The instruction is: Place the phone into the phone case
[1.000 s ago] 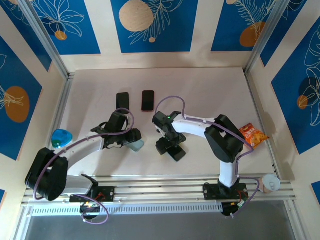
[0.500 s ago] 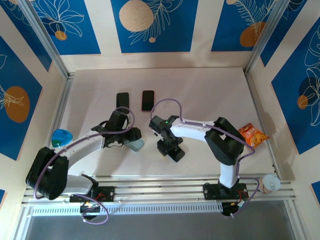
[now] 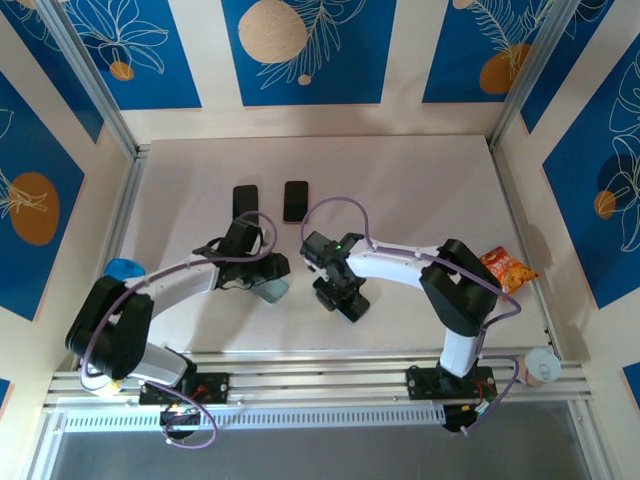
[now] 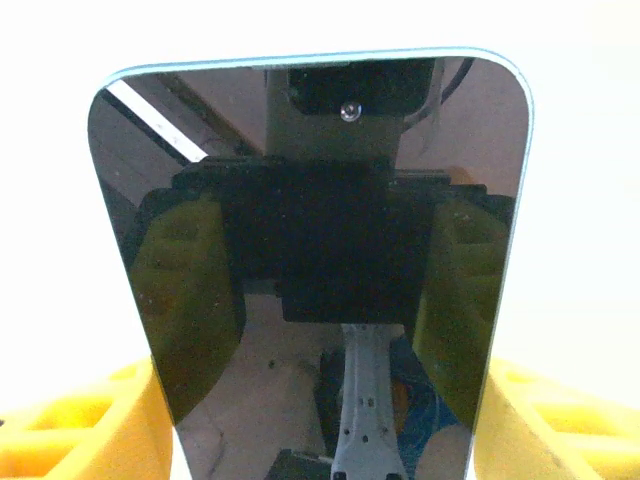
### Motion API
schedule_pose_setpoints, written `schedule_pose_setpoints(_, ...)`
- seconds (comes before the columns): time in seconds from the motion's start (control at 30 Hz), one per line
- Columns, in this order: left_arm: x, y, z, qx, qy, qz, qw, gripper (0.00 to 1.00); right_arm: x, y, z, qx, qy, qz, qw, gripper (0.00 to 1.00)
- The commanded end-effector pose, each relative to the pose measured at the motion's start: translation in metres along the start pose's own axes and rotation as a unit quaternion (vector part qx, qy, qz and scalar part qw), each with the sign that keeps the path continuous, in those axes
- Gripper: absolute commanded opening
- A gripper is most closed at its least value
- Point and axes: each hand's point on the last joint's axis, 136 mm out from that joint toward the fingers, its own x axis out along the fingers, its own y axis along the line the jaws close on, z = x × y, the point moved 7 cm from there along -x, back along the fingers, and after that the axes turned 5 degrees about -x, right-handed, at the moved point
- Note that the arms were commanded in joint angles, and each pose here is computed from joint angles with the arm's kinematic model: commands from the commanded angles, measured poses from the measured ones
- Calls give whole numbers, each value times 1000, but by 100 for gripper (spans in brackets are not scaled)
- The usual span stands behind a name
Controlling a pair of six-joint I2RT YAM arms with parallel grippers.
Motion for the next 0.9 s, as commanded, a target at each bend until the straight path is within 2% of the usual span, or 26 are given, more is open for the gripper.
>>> schedule_pose_setpoints(0.0, 10, -21, 2, 19, 27, -71, 997, 44, -25, -2, 8, -4, -53, 32, 998, 56)
schedule_pose_setpoints(0.2, 20, -37, 6, 23, 49, -143, 988, 47, -37, -7, 14, 7, -75, 59, 995, 56)
schedule_pose_setpoints(0.47, 22, -49, 6, 34, 62, -190, 979, 49, -44, -11, 23, 15, -89, 74, 993, 56)
schedule_pose_setpoints(0.87, 36, -60, 0, 47, 94, -216, 971, 41, -53, -11, 32, 14, -104, 75, 992, 56)
